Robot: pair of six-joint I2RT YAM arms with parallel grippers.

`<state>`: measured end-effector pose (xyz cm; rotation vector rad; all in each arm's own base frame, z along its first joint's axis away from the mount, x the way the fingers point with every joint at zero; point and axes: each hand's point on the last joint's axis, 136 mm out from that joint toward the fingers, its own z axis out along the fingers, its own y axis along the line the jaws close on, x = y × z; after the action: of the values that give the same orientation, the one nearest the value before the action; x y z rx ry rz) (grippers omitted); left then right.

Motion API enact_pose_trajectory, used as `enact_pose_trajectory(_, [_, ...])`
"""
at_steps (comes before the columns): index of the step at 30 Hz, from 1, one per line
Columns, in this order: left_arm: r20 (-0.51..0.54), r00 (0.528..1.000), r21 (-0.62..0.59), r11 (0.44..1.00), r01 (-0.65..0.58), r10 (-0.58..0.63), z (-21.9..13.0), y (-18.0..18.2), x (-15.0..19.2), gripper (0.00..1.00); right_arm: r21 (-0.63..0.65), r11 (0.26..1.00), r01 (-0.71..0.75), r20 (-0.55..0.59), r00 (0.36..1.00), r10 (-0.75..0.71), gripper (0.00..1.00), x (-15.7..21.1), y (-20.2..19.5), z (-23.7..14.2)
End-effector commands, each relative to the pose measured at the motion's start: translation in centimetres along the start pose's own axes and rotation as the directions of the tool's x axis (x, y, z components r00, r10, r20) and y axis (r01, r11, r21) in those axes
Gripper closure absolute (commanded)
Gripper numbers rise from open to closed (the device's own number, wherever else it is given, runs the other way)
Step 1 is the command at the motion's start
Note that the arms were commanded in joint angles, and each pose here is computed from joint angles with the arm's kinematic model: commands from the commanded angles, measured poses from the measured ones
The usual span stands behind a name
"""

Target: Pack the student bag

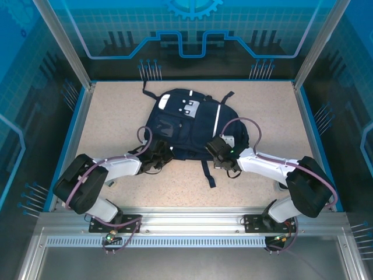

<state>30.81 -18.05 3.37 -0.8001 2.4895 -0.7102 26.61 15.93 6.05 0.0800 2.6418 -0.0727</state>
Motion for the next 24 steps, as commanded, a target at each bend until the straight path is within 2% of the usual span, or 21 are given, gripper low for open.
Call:
enact_pose_trajectory(1, [0.073,0.997,-0.03,1.0,-0.008,0.01,-1.7,0.8,-2.0,0.71,-0.158,0.981,0.109,-0.011,0.994,-0.113,1.0,0.0,2.6,-0.2])
enact_pose_trajectory(7, [0.106,0.994,-0.061,0.998,0.007,-0.001,-4.2,2.1,-2.3,0.57,-0.5,0.847,0.183,-0.008,0.976,-0.215,1.0,0.0,10.4,-1.5])
enact_pose_trajectory(11, [0.109,0.993,-0.038,0.998,0.042,-0.038,-5.6,2.7,-2.0,0.49,-0.64,0.738,0.214,0.034,0.967,-0.251,1.0,-0.8,15.2,-3.1])
enact_pose_trajectory(17, [0.053,0.992,0.099,0.989,0.109,-0.114,-6.6,0.9,-0.9,0.44,-0.745,0.641,0.187,0.028,0.968,-0.25,1.0,-1.7,19.3,-3.7])
enact_pose_trajectory(24, [-0.035,0.99,0.205,0.969,0.142,-0.137,-5.9,-1.7,0.0,0.42,-0.746,0.645,0.166,-0.008,0.966,-0.258,1.0,-1.2,19.6,-3.8])
